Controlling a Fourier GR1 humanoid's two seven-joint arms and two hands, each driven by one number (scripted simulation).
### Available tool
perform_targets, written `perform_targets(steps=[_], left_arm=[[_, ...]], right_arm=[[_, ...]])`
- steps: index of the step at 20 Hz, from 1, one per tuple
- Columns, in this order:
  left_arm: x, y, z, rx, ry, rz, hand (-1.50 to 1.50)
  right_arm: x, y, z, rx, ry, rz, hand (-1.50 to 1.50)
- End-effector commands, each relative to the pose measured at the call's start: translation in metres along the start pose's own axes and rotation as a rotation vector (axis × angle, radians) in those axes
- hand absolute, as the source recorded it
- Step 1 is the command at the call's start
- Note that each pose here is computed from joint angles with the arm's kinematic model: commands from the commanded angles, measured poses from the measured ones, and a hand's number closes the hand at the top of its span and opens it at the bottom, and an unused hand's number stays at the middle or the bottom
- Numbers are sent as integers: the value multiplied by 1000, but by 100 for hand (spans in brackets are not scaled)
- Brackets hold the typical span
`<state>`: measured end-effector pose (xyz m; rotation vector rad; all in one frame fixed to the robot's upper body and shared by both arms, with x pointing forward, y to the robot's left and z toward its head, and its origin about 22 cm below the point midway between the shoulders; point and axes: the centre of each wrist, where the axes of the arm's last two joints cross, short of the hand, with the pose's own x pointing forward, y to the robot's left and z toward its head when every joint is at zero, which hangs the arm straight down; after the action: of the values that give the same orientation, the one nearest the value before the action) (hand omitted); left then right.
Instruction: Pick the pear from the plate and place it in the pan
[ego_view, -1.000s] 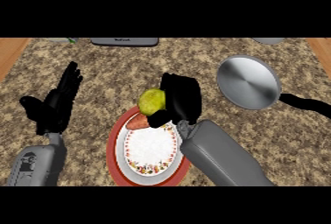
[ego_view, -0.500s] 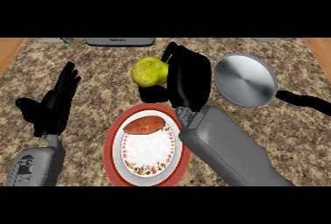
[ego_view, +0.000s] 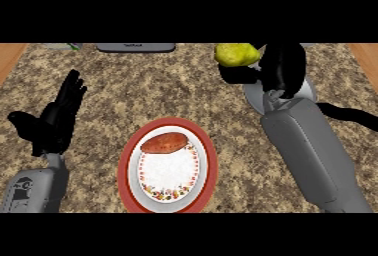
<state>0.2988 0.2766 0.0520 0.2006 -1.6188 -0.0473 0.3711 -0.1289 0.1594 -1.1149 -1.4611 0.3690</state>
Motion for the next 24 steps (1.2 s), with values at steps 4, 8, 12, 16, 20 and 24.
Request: perform_targets(steps=[4, 8, 12, 16, 20, 24], left_arm=[[8, 2, 4, -8, -18, -4, 0], [-5, 0, -4, -17, 0, 25, 0], [11, -13, -4, -42, -30, 7, 0], [-2, -18, 4, -56, -37, 16, 0], [-1, -9, -7, -55, -44, -2, 0], [5, -21, -7, -56, -38, -1, 0]], right_arm=[[-103, 2, -48, -88, 47, 175, 150], [-141, -5, -83, -128, 91, 218, 150], [-170, 1, -93, -147, 107, 196, 150], [-198, 5, -92, -122, 112, 199, 150], [-203, -1, -99, -13, 234, 50, -150], [-222, 8, -88, 212, 272, -126, -150]])
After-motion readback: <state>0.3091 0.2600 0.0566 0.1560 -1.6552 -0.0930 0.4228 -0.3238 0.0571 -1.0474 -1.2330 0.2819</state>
